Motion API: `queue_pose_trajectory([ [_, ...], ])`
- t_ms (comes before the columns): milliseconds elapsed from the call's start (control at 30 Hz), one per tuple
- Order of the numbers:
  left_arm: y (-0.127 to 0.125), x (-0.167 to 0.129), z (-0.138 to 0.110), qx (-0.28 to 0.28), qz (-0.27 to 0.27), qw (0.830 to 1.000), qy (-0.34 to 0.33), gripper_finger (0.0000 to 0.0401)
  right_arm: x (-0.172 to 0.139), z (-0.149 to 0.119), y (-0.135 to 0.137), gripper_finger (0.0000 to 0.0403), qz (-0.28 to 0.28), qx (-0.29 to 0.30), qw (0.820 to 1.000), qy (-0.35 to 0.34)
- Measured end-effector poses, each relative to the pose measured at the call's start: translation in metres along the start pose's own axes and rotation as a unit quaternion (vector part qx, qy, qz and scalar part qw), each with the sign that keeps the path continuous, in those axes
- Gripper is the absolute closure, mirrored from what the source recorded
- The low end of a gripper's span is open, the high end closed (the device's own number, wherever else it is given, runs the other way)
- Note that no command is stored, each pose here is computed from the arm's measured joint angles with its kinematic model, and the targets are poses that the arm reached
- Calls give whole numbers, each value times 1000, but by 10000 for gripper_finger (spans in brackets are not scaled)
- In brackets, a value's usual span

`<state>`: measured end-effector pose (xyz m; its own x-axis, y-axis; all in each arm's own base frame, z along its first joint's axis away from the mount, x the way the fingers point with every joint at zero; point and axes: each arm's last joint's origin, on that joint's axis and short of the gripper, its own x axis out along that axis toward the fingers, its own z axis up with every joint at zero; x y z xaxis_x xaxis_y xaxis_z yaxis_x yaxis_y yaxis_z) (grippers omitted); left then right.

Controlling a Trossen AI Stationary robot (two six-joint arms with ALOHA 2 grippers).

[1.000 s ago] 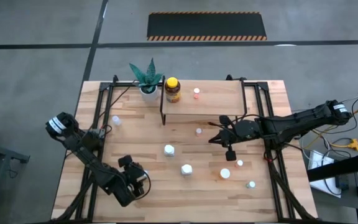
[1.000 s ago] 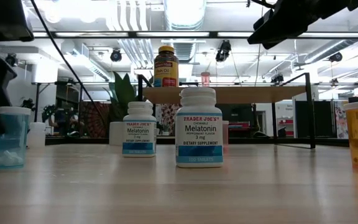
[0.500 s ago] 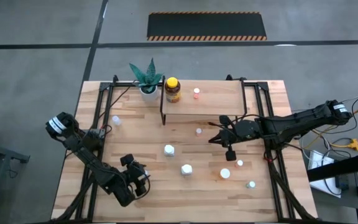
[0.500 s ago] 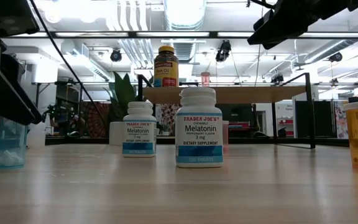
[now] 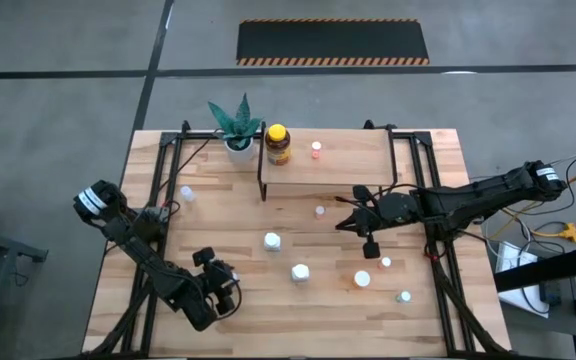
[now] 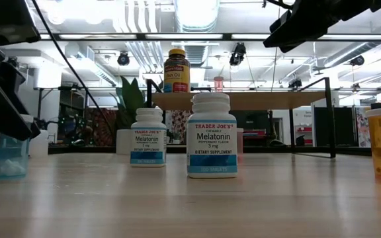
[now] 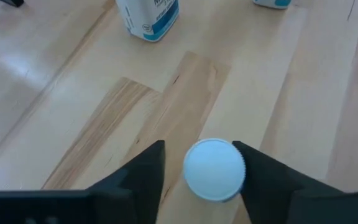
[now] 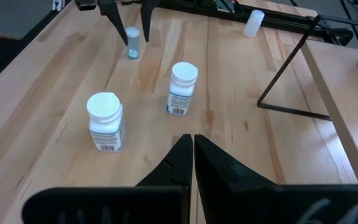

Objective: Pick and place medicine bottles onto shelf by color
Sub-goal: Put the left blue medicine bottle on the shelf

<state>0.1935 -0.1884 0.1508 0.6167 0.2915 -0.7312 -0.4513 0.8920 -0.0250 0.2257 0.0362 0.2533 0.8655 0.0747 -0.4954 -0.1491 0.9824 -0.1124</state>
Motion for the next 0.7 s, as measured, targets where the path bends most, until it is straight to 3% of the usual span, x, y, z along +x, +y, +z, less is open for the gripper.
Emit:
queue_pose_trajectory([
  [200,-3,-2,5,-8,-5,1000,-2,311,0,0,0,394,0,0,1000,2],
  [333,-11,-7,25,-37,-20,999,-10,320,-3,-3,0,394,1,0,1000,17],
  [567,-21,-15,102,-31,-76,997,7,318,-12,-9,0,394,4,4,999,45],
  [700,-10,-15,152,-11,-93,995,32,317,-13,-10,0,394,5,3,999,53],
])
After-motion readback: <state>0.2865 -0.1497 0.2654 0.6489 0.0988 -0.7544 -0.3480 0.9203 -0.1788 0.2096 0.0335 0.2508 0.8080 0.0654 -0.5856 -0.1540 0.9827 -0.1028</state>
